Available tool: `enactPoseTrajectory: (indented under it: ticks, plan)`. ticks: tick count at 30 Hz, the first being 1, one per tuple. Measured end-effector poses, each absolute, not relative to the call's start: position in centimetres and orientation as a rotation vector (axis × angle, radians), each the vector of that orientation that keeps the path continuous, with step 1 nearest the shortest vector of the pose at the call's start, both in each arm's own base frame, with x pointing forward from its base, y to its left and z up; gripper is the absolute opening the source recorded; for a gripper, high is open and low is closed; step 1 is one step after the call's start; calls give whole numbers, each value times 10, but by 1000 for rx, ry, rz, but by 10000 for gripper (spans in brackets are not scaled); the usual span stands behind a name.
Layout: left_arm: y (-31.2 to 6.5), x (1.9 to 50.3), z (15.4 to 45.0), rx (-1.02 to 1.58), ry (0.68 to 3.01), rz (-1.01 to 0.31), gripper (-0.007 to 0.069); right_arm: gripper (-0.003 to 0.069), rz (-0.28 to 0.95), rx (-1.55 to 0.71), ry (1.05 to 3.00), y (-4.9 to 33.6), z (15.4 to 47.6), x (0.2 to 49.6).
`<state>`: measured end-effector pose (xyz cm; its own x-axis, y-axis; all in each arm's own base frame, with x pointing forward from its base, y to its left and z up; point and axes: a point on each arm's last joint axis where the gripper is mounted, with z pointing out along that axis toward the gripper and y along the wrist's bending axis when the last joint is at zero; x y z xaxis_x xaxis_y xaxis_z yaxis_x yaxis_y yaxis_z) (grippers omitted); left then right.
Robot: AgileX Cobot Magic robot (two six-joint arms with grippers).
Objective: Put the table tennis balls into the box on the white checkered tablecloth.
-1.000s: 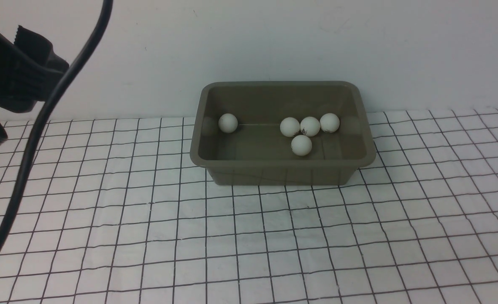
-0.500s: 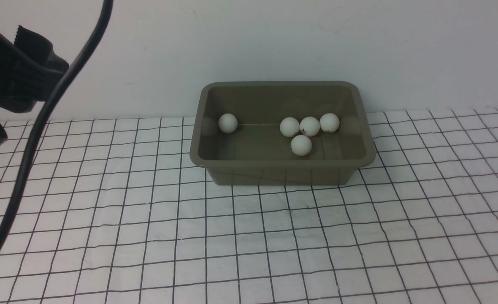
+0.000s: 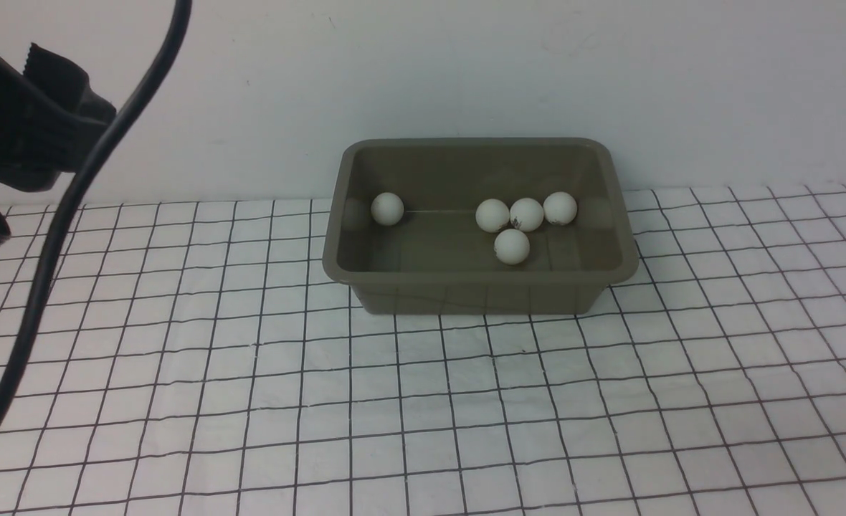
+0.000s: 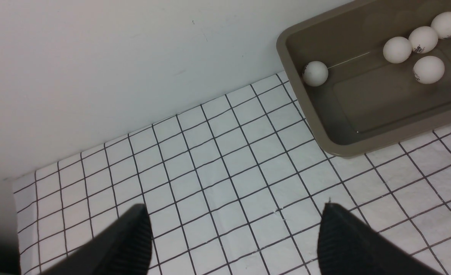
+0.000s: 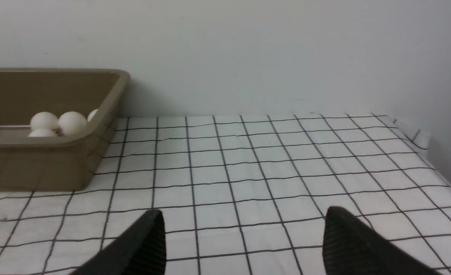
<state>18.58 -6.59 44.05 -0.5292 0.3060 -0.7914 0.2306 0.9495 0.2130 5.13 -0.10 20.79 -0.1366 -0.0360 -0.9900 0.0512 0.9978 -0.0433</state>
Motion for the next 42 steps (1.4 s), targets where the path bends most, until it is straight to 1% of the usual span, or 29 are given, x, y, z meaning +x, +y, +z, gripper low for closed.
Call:
enactPoseTrajectory:
  ticks: [4,9,21,42]
  plan:
    - [-66,186,441,378,2150,101,521,495,-29,-33,1728,2,199,53]
    - [-66,186,441,378,2150,101,521,495,-18,-59,1790,3,180,54]
    - [-66,186,441,378,2150,101,521,495,-14,-144,1792,4,180,54]
    - [-66,186,441,378,2150,101,521,495,1,-124,1793,4,180,54]
